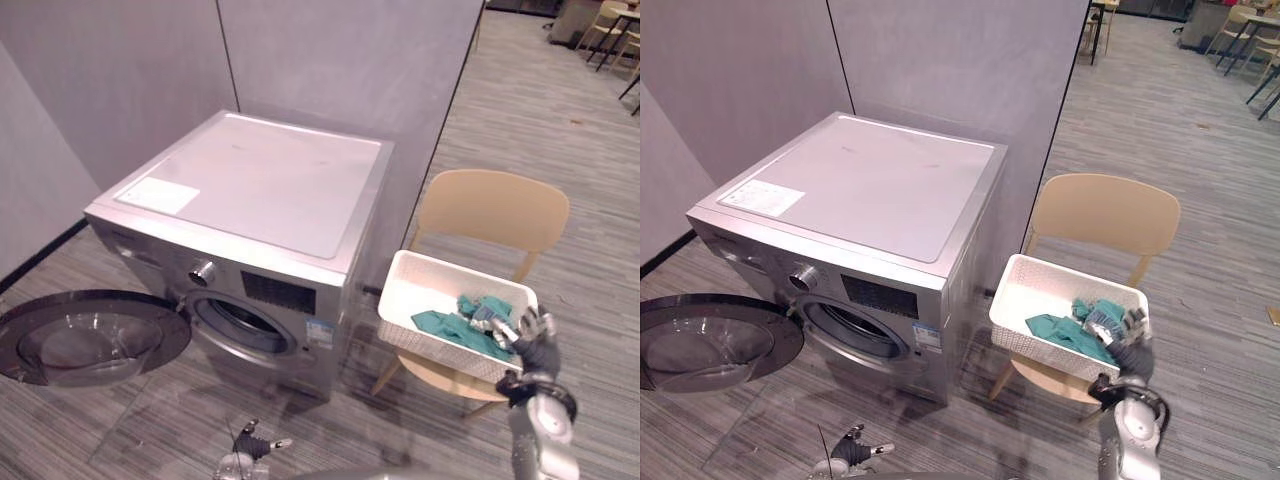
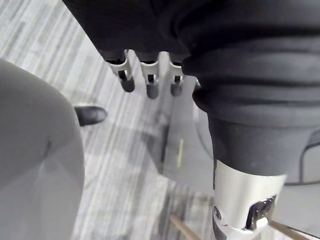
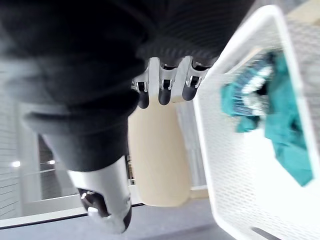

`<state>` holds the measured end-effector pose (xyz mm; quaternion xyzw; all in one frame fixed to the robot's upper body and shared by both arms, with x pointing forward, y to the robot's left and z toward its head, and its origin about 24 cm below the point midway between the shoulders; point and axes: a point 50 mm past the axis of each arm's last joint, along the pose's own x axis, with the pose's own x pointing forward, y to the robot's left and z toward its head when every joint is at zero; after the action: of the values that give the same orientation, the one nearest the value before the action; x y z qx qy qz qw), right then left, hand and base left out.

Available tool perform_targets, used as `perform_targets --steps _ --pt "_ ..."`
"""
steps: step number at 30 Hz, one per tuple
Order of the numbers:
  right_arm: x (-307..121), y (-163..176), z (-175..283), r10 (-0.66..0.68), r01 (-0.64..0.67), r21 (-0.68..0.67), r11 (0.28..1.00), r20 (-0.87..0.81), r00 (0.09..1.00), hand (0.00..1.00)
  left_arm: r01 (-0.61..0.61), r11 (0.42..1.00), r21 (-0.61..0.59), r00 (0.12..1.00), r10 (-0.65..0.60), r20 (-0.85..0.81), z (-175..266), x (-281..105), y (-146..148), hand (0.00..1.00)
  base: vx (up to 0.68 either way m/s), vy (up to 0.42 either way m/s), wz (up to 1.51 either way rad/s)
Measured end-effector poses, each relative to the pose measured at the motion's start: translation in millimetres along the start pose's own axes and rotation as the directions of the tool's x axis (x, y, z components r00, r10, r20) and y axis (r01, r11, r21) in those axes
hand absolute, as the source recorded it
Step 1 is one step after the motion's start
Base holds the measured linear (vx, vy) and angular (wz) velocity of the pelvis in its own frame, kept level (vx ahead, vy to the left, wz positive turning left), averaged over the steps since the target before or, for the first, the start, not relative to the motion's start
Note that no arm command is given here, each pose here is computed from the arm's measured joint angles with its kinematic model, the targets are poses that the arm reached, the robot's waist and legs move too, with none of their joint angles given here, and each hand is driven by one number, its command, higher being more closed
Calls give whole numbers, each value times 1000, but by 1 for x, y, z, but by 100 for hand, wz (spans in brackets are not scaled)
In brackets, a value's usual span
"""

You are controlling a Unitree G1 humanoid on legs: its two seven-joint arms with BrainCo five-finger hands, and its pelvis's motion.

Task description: Pick up the laundry basket with both hands and put the clothes into the washing machine.

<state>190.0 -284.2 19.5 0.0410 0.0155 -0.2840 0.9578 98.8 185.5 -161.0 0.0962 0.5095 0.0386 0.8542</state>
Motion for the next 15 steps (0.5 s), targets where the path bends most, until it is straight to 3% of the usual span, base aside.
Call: perform_targets --steps 2,7,15 --pt "22 -2 37 45 -24 -147 989 141 989 0 11 999 34 1000 -11 -5 -3 -1 3 0 120 50 -11" --pt "73 2 93 125 -24 -337 941 281 951 0 31 999 41 999 -32 23 3 1 2 0 8 14 -16" --pt "131 32 140 257 -79 -582 810 230 939 0 40 999 1 990 -40 136 31 2 0 0 -83 -1 -5"
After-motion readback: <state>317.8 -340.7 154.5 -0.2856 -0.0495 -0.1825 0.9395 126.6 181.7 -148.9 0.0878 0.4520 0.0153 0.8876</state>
